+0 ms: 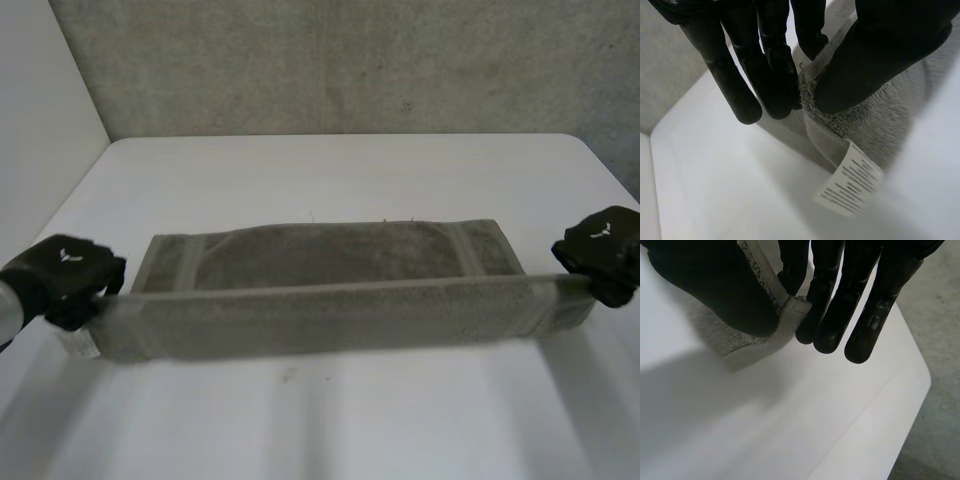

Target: Fold the towel.

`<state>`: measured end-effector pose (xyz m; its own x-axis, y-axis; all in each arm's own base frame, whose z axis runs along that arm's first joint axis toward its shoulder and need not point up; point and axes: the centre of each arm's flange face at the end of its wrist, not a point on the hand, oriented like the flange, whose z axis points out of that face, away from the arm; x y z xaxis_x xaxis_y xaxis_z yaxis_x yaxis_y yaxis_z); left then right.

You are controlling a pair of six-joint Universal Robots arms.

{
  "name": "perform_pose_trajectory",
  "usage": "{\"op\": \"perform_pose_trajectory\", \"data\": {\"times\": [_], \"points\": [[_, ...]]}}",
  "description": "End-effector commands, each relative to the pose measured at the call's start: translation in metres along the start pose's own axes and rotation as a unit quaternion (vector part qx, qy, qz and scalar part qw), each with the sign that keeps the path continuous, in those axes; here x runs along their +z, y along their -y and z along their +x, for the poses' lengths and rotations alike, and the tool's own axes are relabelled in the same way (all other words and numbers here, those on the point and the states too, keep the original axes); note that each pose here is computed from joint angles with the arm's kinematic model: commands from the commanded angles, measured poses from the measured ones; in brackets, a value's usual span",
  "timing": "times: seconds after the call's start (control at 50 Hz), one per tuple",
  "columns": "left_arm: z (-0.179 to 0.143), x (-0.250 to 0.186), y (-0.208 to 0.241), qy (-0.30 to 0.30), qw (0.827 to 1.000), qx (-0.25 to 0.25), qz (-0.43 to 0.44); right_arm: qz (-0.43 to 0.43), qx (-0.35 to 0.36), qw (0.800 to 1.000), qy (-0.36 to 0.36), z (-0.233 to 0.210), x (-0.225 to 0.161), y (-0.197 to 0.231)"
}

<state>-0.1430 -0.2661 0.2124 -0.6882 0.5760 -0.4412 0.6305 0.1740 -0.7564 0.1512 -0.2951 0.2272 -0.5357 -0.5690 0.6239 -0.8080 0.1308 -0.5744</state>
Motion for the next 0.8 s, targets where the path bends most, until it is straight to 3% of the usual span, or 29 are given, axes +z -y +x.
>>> {"op": "perform_pose_trajectory", "data": {"times": [0.02, 0.26, 0.52, 0.66, 0.8], "points": [[0.002, 0.056, 0.001, -0.009, 1.0, -0.006, 0.03, 0.032, -0.006, 0.999, -0.037, -0.015, 0.047, 0.014], [-0.025, 0.151, 0.015, 0.091, 0.994, -0.008, 0.067, 0.117, -0.04, 0.98, -0.156, -0.017, 0.139, 0.035], [-0.018, 0.194, 0.023, 0.11, 0.99, 0.009, 0.089, 0.143, -0.05, 0.971, -0.187, -0.022, 0.197, 0.034], [0.005, 0.186, 0.033, 0.086, 0.992, 0.017, 0.092, 0.148, -0.022, 0.97, -0.191, -0.019, 0.179, 0.047], [0.01, 0.144, 0.044, 0.079, 0.993, 0.009, 0.092, 0.203, 0.069, 0.966, -0.142, -0.007, 0.113, 0.066]]}}
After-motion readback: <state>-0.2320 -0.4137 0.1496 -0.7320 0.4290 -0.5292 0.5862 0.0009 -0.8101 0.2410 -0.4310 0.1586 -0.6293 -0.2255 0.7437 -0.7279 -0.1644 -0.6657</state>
